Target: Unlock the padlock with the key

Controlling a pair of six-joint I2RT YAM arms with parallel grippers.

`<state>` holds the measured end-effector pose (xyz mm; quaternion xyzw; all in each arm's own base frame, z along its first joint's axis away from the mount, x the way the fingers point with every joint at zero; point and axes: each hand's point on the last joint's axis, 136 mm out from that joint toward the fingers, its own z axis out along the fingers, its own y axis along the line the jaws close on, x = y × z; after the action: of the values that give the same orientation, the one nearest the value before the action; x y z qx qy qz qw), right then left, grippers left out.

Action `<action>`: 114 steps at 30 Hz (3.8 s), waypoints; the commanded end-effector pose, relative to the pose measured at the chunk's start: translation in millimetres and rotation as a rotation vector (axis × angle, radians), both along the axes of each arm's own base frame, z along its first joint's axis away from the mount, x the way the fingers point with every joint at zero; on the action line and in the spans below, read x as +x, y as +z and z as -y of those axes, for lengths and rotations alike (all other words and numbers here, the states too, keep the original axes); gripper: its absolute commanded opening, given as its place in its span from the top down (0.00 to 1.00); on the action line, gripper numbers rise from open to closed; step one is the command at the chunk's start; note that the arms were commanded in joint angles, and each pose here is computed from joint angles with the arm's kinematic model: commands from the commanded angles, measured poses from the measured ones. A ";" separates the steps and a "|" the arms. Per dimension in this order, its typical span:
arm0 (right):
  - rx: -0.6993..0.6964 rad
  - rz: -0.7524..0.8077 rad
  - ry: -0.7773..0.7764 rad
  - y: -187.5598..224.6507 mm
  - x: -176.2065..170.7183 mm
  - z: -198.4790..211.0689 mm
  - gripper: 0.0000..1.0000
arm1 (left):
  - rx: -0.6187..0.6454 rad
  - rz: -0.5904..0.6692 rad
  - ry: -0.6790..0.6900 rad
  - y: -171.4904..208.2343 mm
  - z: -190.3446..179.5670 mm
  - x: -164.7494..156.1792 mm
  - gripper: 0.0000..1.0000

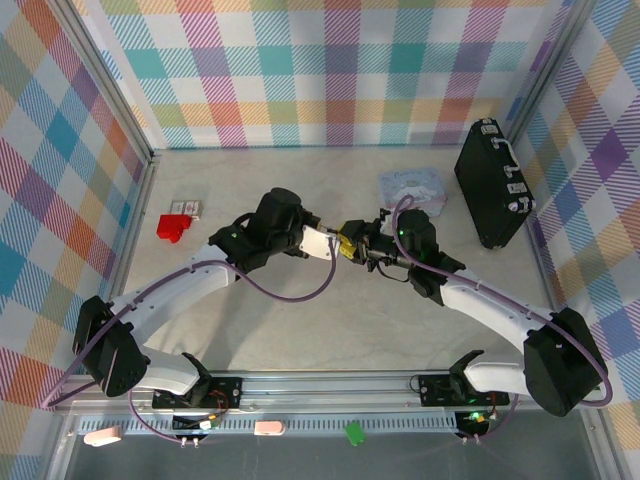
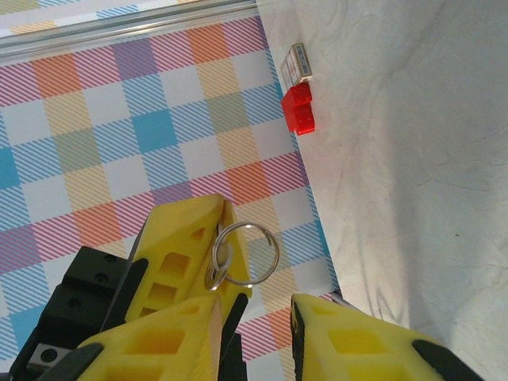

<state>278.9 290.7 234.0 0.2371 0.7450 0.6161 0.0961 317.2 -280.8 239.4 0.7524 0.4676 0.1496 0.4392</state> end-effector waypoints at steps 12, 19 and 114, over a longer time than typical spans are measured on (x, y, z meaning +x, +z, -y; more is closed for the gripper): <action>0.061 -0.003 -0.037 9.3 4.4 -1.4 0.74 | -0.010 0.009 -0.029 -10.1 10.6 -5.2 1.00; 0.067 -0.012 -0.037 10.2 3.9 -1.5 0.77 | -0.066 -0.011 -0.049 -9.1 13.8 -12.7 1.00; 0.082 0.823 -0.047 56.2 16.7 -31.8 1.00 | -1.642 -1.675 0.674 61.0 -3.7 2.4 0.77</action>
<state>299.0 322.6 270.8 -0.0019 0.6386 0.6703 0.3781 323.2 -269.7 283.2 -0.0680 0.7483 -0.5977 0.2796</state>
